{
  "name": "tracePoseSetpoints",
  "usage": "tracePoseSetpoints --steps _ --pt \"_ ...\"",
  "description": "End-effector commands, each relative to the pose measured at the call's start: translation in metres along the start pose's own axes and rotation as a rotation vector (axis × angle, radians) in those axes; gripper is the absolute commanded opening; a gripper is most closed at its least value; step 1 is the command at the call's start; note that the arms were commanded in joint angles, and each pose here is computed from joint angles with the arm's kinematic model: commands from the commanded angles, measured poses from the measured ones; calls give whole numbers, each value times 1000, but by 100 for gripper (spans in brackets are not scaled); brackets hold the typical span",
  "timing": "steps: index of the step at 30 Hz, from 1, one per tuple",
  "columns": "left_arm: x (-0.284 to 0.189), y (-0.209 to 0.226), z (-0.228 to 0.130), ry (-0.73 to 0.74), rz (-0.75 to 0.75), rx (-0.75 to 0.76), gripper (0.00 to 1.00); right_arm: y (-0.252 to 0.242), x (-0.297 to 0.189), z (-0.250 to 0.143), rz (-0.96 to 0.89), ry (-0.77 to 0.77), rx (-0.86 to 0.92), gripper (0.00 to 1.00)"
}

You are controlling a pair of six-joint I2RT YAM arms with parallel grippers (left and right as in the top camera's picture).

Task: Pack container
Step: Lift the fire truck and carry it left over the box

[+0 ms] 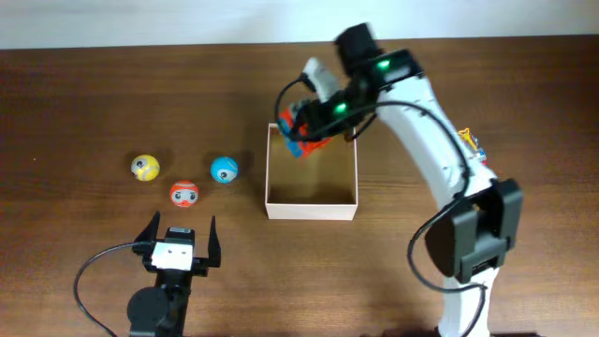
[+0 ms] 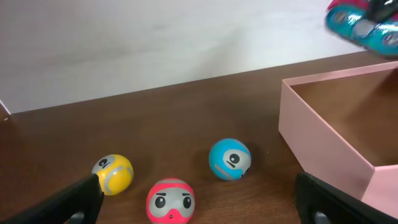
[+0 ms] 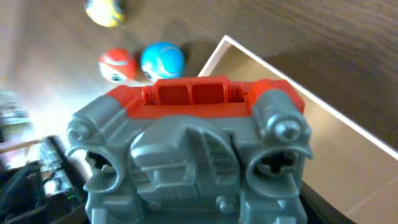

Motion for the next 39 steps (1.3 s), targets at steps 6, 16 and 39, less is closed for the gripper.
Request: tracePoseSetpoints --steps 6,16,39 --pt "0 0 -1 -5 -6 12 99 36 15 8 -447 -25 176 59" --pt "0 0 -1 -5 -6 12 99 41 57 2 -623 -40 338 59" --pt "0 0 -1 -5 -6 12 99 49 106 1 -567 -71 508 59"
Point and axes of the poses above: each gripper's point midway between its finger pads, its own x axis out along the fingers, its own y axis along the line the jaws close on, z = x × y, the point moved 10 cm from there along -x, back along the fingers, and after that the axes turned 7 degrees about -x, right-handed, at the moved point
